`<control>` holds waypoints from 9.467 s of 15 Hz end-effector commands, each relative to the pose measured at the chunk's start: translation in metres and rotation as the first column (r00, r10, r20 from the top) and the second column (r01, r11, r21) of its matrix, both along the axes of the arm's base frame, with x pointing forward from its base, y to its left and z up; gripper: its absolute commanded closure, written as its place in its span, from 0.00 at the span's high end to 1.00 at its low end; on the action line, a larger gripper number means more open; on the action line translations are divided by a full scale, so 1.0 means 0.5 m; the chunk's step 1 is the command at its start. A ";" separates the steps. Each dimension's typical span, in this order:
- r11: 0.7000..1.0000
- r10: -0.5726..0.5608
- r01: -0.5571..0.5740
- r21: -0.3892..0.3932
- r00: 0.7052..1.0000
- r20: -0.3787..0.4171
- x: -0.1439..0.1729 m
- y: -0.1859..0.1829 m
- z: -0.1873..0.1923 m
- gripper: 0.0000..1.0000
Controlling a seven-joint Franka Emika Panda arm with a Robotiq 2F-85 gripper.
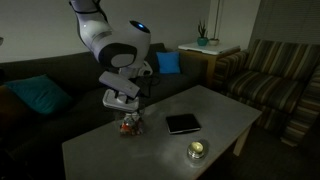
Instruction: Place the lid on the container and push the button
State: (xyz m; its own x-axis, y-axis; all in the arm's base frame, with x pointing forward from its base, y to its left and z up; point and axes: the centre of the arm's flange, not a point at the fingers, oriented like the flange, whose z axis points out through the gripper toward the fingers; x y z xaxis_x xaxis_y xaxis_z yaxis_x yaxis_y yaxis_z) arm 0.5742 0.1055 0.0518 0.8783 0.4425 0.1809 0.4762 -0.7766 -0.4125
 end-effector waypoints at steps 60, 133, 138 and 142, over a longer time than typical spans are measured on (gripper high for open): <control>0.935 0.040 0.022 -0.354 0.985 0.168 0.022 0.038 -0.177 0.29; 0.944 -0.024 0.172 -0.281 0.886 0.462 0.022 0.046 -0.088 0.00; 0.910 -0.112 0.254 -0.328 0.911 0.396 0.020 0.074 -0.043 0.00; 0.862 -0.185 0.302 -0.406 0.935 0.303 0.017 0.093 -0.018 0.00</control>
State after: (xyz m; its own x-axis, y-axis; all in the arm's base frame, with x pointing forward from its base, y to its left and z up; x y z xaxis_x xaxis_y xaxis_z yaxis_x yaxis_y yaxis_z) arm 0.5937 0.1443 0.0228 0.8759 0.3455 0.3367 0.3364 -0.9377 0.0868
